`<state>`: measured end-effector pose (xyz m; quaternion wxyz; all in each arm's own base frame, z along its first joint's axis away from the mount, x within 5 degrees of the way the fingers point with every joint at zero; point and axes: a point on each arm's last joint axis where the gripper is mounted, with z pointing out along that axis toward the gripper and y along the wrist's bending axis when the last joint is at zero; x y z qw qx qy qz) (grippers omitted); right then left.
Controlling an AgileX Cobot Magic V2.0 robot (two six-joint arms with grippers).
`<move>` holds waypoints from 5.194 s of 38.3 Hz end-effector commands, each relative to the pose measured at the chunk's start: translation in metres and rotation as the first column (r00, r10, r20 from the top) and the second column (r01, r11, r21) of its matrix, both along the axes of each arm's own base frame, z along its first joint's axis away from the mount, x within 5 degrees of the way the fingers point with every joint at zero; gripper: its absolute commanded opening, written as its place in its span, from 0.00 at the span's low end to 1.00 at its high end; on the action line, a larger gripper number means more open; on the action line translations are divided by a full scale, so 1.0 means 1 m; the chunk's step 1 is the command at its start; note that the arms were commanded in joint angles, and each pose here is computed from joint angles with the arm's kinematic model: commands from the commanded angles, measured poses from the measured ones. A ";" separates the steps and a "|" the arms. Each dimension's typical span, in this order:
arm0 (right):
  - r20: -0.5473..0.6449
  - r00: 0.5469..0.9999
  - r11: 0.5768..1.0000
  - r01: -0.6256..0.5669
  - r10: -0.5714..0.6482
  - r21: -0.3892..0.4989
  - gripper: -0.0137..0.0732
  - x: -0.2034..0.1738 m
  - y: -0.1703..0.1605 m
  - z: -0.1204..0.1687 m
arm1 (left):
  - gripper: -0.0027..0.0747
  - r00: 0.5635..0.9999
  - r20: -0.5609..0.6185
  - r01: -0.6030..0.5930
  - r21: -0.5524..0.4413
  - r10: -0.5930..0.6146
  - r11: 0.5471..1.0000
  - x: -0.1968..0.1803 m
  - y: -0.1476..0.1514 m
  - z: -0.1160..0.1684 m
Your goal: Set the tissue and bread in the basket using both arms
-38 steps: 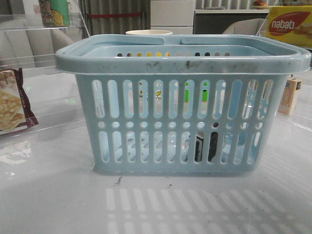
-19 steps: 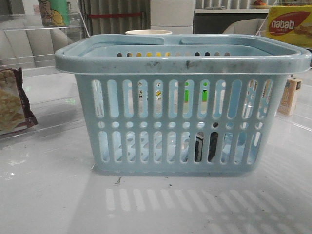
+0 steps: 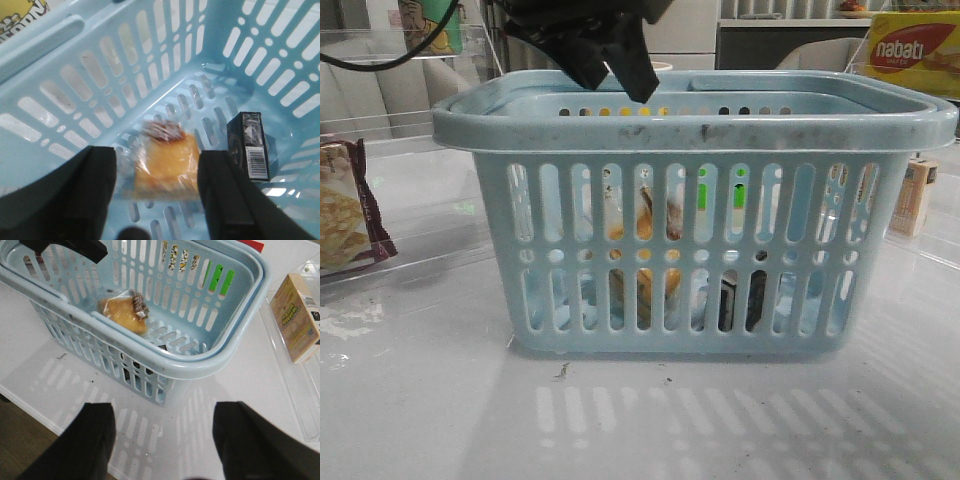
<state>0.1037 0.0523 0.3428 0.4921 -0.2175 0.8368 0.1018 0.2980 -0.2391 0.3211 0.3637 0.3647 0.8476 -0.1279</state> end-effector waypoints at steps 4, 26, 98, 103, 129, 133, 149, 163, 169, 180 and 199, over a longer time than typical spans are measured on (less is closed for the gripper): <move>0.095 0.996 0.999 -0.006 0.003 0.031 0.77 0.002 0.001 0.014 | 0.66 0.989 0.147 0.014 -0.128 0.004 0.992 -0.031 0.020 0.069; 0.095 0.996 0.999 -0.006 0.003 0.031 0.77 0.002 0.001 0.014 | 0.66 0.970 0.242 0.038 -0.243 0.023 0.969 -0.170 0.128 0.076; -0.009 1.000 0.998 0.006 -0.006 -0.056 0.22 -0.001 -0.004 0.001 | 0.15 0.970 0.232 -0.027 -0.202 0.075 0.979 -0.220 0.175 0.005; -0.009 1.000 0.998 0.006 -0.006 -0.056 0.22 -0.001 -0.004 0.001 | 0.15 0.961 0.259 -0.034 -0.226 0.094 0.973 -0.224 0.181 0.004; -0.013 1.000 0.998 0.006 -0.006 -0.058 0.22 -0.002 -0.004 0.001 | 0.15 0.517 0.570 -0.353 -0.538 0.639 0.765 -0.245 0.234 -0.090; -0.014 1.000 0.998 0.006 -0.006 -0.059 0.22 -0.002 -0.004 0.001 | 0.15 0.488 0.572 -0.373 -0.546 0.659 0.750 -0.245 0.236 -0.103; -0.013 1.000 0.998 0.006 -0.006 -0.058 0.22 -0.002 -0.004 0.001 | 0.15 0.503 0.578 -0.339 -0.552 0.643 0.762 -0.244 0.234 -0.105; -0.014 1.000 0.998 0.006 -0.006 -0.059 0.22 -0.002 -0.004 0.001 | 0.15 0.503 0.578 -0.340 -0.551 0.642 0.762 -0.244 0.234 -0.105; -0.014 1.000 0.998 0.006 -0.006 -0.059 0.22 -0.002 -0.004 0.001 | 0.15 0.503 0.578 -0.340 -0.551 0.642 0.762 -0.244 0.234 -0.105; -0.013 1.000 0.998 0.006 -0.006 -0.058 0.22 -0.002 -0.004 0.001 | 0.15 0.503 0.578 -0.340 -0.551 0.642 0.762 -0.244 0.234 -0.105; 0.448 0.825 0.939 0.284 -0.343 0.195 0.22 -0.039 -0.045 -0.049 | 0.15 0.503 0.578 -0.340 -0.551 0.642 0.762 -0.244 0.234 -0.105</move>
